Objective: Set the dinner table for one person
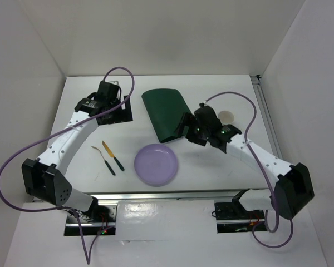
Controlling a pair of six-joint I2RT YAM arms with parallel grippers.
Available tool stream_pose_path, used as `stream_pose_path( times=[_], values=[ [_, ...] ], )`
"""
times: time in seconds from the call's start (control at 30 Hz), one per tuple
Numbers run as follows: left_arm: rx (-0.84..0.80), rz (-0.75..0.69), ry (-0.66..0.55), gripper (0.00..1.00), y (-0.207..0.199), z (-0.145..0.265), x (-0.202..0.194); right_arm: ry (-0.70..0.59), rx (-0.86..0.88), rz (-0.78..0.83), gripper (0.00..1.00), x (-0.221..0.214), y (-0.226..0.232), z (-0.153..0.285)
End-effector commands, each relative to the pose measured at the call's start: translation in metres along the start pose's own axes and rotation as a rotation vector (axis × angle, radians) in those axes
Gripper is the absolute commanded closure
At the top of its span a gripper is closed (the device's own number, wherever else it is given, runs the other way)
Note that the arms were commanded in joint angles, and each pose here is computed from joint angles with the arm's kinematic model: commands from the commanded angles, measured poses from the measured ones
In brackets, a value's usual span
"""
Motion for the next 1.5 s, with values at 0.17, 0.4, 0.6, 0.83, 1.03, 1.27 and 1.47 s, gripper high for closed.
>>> stream_pose_path(
  times=[0.17, 0.4, 0.6, 0.83, 1.03, 1.27, 1.47],
  values=[
    [-0.020, 0.020, -0.032, 0.00, 0.001, 0.015, 0.002, -0.071, 0.342, -0.250, 0.00, -0.007, 0.035, -0.007],
    [-0.043, 0.032, -0.033, 0.00, -0.001, 0.016, -0.001, -0.070, 0.324, -0.273, 0.01, -0.013, 0.033, -0.049],
    [-0.043, 0.037, -0.068, 0.00, 0.001, 0.030, 0.006, -0.080, 0.306, -0.277, 0.04, -0.007, 0.035, -0.071],
    [-0.073, 0.047, -0.058, 0.00, -0.004, 0.027, 0.004, -0.056, 0.269, -0.282, 0.12, -0.010, 0.032, -0.099],
    [-0.070, 0.019, -0.072, 0.00, -0.003, 0.031, 0.008, -0.066, 0.273, -0.273, 0.18, 0.000, 0.039, -0.112],
    [-0.063, 0.008, -0.064, 0.00, -0.004, 0.026, 0.009, -0.051, 0.277, -0.295, 0.20, 0.000, 0.042, -0.127],
    [-0.063, 0.008, -0.064, 0.00, -0.004, 0.026, 0.009, -0.049, 0.274, -0.327, 0.33, -0.001, 0.041, -0.133]
  ],
)
Point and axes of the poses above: each gripper's point midway between its finger pads, its own z axis back along the fingers, its own y axis along the line the jaws close on, x = y × z, the point moved 3 cm from there along z, back along the fingers, and after that the axes turned 10 degrees about z, right-handed, at the moved point
